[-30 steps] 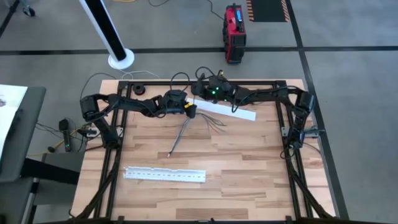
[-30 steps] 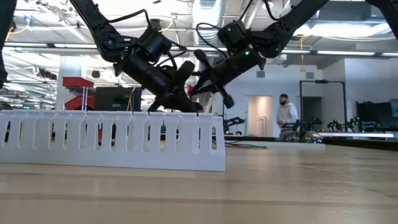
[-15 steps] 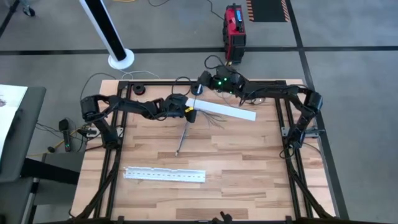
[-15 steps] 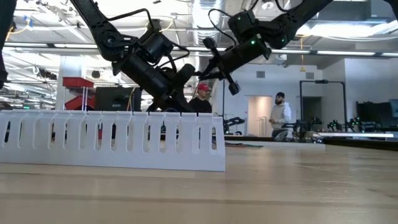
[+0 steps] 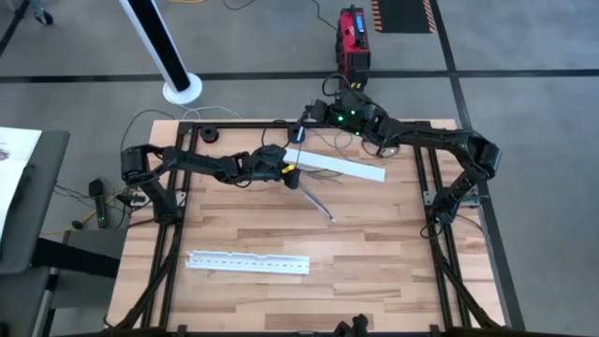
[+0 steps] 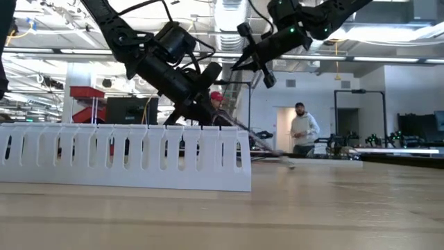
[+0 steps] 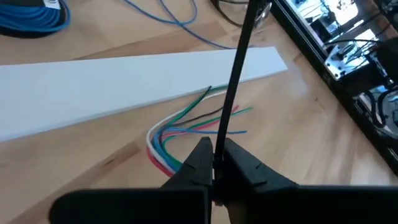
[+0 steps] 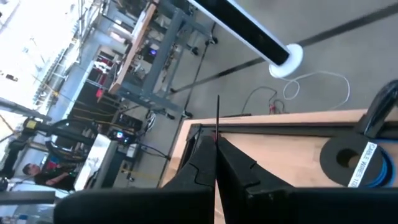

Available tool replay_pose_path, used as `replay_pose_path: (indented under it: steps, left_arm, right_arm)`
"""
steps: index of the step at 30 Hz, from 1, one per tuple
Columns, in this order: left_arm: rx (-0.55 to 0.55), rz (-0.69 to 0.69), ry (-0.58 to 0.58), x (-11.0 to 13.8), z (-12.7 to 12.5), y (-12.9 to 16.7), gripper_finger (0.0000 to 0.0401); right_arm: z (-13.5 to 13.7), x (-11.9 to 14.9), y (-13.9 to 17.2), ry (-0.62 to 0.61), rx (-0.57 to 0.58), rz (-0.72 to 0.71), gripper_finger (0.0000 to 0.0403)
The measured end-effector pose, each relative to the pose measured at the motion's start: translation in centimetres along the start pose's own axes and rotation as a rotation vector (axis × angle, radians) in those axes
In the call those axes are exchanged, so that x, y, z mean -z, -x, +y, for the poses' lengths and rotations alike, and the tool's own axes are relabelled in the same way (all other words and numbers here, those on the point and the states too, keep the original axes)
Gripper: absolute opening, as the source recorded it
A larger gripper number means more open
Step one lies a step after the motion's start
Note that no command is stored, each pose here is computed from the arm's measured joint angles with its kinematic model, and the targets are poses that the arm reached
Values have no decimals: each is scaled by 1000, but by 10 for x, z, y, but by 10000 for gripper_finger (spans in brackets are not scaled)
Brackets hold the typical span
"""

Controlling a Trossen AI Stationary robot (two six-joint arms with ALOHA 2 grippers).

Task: Ziptie cables
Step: Wrap the colored cables with the black zip tie

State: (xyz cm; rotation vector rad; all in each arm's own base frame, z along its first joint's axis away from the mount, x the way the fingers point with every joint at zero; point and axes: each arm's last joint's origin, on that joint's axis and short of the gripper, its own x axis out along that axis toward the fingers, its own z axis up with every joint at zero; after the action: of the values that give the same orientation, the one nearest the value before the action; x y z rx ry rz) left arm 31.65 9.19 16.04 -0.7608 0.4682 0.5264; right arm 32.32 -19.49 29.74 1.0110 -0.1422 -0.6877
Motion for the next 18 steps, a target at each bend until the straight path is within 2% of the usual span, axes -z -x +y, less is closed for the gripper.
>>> replay_pose_path:
  steps: [18]
  left_arm:
    - [20, -3, 55, 12, -16, 1, 16]
  right_arm:
    - [19, -17, 27, 143, -13, -71, 0]
